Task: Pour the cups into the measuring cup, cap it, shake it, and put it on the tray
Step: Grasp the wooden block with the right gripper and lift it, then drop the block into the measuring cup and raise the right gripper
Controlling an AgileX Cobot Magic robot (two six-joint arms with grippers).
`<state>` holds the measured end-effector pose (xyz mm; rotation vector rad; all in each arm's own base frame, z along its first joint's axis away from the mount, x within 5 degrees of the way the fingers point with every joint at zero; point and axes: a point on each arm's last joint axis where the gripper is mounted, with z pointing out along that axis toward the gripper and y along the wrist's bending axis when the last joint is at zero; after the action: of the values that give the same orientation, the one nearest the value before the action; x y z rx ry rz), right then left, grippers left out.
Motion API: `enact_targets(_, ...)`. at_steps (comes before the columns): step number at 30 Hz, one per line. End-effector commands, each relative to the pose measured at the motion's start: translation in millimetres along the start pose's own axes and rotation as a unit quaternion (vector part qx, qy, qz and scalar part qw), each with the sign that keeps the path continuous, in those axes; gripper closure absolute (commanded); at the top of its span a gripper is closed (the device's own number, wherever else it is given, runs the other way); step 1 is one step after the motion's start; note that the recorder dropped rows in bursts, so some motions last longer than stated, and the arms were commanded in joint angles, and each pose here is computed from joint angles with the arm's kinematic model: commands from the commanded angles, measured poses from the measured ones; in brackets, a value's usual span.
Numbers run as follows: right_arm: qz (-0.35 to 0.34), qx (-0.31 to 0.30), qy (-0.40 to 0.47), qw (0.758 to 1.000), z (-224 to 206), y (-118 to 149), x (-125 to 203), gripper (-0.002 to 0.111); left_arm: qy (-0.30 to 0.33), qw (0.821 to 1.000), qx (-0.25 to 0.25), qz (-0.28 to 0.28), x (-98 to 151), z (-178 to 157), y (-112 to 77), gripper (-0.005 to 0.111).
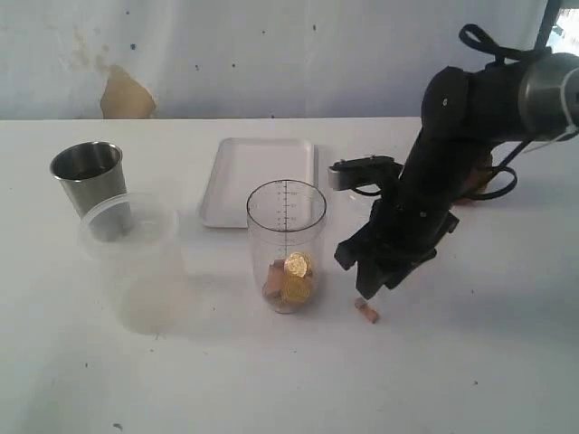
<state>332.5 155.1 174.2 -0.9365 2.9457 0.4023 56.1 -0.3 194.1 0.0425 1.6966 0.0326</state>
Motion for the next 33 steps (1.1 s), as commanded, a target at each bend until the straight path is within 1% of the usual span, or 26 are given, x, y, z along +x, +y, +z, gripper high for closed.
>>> enact_targets(1,-0.018,0.001,0.004,1.000,19.3,7.3,2.6,0.071,-0.006,1.000,0.002,-0.003,-0.8,-0.4,-0.2,0.107)
enact_targets(5,-0.016,0.009,-0.006,1.000,27.3,5.1,-0.8,0.071,-0.006,1.000,0.002,-0.003,-0.8,-0.4,-0.2,0.107)
enact_targets(9,-0.024,0.020,0.018,0.999,42.7,-1.6,0.7,0.071,-0.006,1.000,0.002,-0.003,-0.8,-0.4,-0.2,0.107)
enact_targets(12,-0.022,0.029,0.025,0.999,46.0,-4.3,1.5,0.071,-0.006,1.000,0.002,-0.003,-0.8,-0.4,-0.2,0.107)
enact_targets(14,-0.023,0.030,0.025,0.999,45.9,-4.5,1.4,0.073,-0.006,1.000,0.002,-0.003,-0.8,-0.4,-0.2,0.107)
enact_targets(17,-0.036,0.059,0.035,0.997,44.7,-9.5,3.1,0.093,-0.006,1.000,0.002,-0.003,-0.8,-0.4,-0.2,0.107)
enact_targets(18,-0.033,0.076,0.044,0.996,41.3,-12.9,3.3,0.108,-0.006,1.000,0.002,-0.003,-0.8,-0.4,-0.2,0.107)
enact_targets(19,-0.027,0.093,0.044,0.994,35.3,-14.9,1.7,0.108,-0.006,1.000,0.002,-0.003,-0.8,-0.4,-0.2,0.107)
enact_targets(23,-0.033,0.110,0.014,0.993,1.7,-8.9,-4.7,0.108,-0.006,1.000,0.002,-0.003,-0.8,-0.4,-0.2,0.107)
enact_targets(25,-0.034,0.111,-0.006,0.993,-28.2,-0.8,-6.4,0.108,-0.006,1.000,0.002,-0.003,-0.8,-0.4,-0.2,0.107)
enact_targets(27,-0.039,0.119,-0.057,0.990,-70.7,10.6,-9.4,0.108,-0.006,1.000,0.002,-0.003,-0.8,-0.4,-0.2,0.107)
enact_targets(28,-0.037,0.121,-0.109,0.986,-98.7,19.4,-10.8,0.108,-0.006,1.000,0.002,-0.003,-0.8,-0.4,-0.2,0.107)
enact_targets(30,-0.026,0.091,-0.174,0.980,-127.3,33.6,-13.5,0.108,-0.006,1.000,0.002,-0.003,-0.8,-0.4,-0.2,0.107)
enact_targets(31,-0.021,0.061,-0.202,0.977,-138.6,42.3,-14.9,0.108,-0.006,1.000,0.002,-0.003,-0.8,-0.4,-0.2,0.107)
enact_targets(32,-0.031,0.001,-0.231,0.972,-154.1,57.4,-18.9,0.108,-0.006,1.000,0.002,-0.003,-0.8,-0.4,-0.2,0.107)
enact_targets(33,-0.046,-0.028,-0.238,0.970,-159.0,65.5,-20.9,0.108,-0.006,1.000,0.002,-0.003,-0.8,-0.4,-0.2,0.107)
